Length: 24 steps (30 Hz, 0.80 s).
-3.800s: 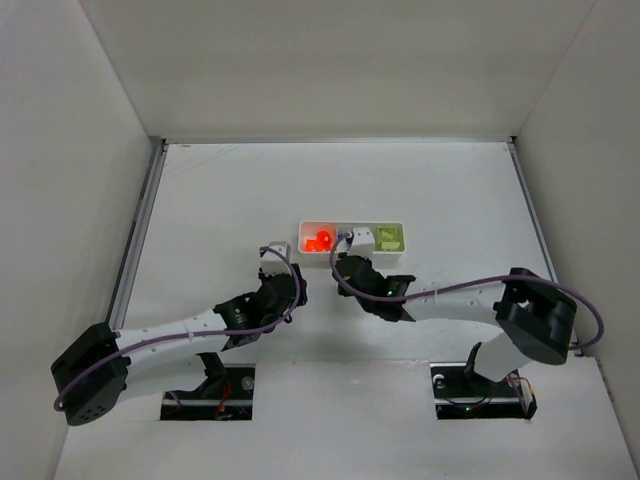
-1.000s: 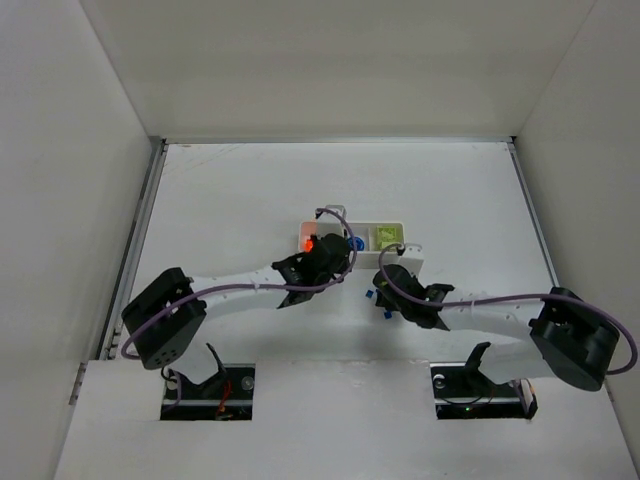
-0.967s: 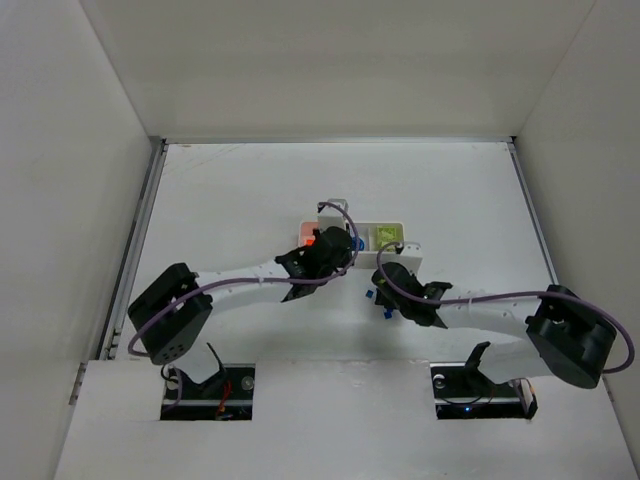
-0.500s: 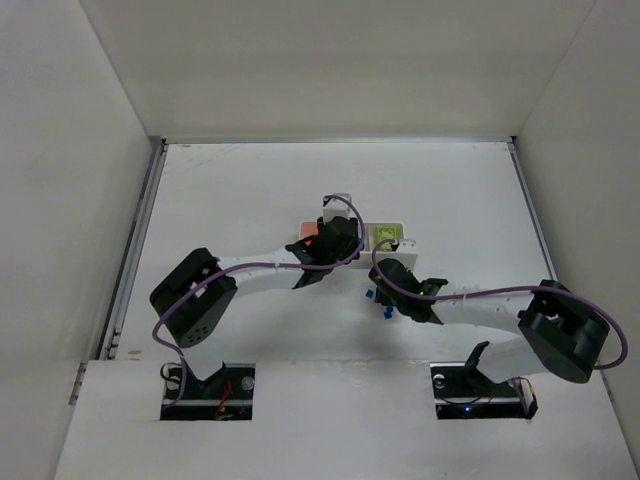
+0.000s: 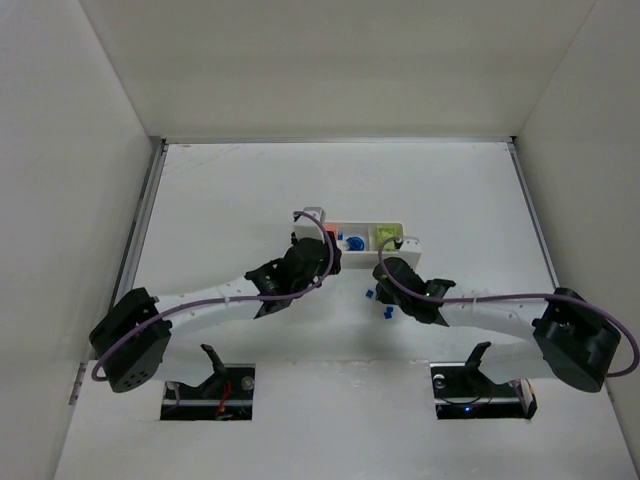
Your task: Sort the legos into containers by color
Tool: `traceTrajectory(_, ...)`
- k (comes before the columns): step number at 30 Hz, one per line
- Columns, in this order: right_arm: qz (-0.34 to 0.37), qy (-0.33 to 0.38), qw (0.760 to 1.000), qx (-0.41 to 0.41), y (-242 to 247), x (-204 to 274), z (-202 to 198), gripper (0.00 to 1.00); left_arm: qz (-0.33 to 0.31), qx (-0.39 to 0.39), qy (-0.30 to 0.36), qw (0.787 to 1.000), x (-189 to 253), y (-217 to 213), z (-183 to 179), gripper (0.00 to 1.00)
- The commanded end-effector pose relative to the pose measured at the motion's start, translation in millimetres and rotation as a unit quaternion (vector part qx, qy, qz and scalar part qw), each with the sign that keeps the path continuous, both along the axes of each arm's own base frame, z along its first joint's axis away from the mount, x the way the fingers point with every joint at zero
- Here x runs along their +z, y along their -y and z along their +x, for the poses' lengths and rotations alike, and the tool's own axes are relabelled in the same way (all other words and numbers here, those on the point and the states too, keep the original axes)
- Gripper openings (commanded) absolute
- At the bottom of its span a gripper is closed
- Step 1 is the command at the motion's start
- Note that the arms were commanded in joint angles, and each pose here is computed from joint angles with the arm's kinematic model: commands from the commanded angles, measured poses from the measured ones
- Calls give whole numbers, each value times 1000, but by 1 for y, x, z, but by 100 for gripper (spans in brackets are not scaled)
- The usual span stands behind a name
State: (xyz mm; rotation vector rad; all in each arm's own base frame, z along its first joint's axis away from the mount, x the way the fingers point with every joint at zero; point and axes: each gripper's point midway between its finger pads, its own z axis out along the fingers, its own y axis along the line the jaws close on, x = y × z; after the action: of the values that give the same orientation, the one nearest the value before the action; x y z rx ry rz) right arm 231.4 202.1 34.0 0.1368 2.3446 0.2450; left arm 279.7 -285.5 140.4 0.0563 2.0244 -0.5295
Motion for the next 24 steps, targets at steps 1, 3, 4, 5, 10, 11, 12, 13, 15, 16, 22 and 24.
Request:
traceTrajectory(1, 28, 17, 999, -2, -4, 17, -1, 23, 6, 3, 3, 1000, -7, -10, -16, 42)
traceTrajectory(3, 35, 21, 999, 0, -4, 23, -2, 23, 15, 0, -2, 1000, -15, -13, -25, 42)
traceTrajectory(4, 39, 24, 999, 1, -5, 28, -2, 23, 18, -3, -5, 1000, -19, -13, -29, 42)
traceTrajectory(5, 44, 29, 999, 4, -6, 33, -2, 23, 20, -7, -8, 1000, -22, -12, -34, 42)
traceTrajectory(10, 69, 65, 995, 29, -24, 73, 14, 23, 33, -9, -13, 999, -40, -14, -55, 42)
traceTrajectory(11, 72, 74, 994, 30, -27, 83, 21, 22, 34, -9, -13, 999, -43, -15, -58, 41)
traceTrajectory(12, 72, 82, 993, 33, -30, 93, 28, 22, 34, -8, -13, 999, -45, -15, -61, 41)
traceTrajectory(13, 71, 90, 993, 38, -34, 101, 35, 22, 30, -8, -13, 999, -46, -14, -65, 41)
traceTrajectory(15, 70, 104, 991, 41, -41, 114, 52, 22, 28, -14, -16, 999, -50, -10, -73, 41)
traceTrajectory(16, 70, 106, 991, 43, -45, 118, 61, 22, 30, -19, -17, 999, -52, -7, -77, 41)
traceTrajectory(22, 47, 107, 992, 37, -60, 111, 110, 23, 34, -48, -15, 998, -63, 20, -96, 41)
traceTrajectory(24, 40, 104, 993, 36, -63, 104, 121, 25, 39, -55, -14, 998, -68, 29, -100, 42)
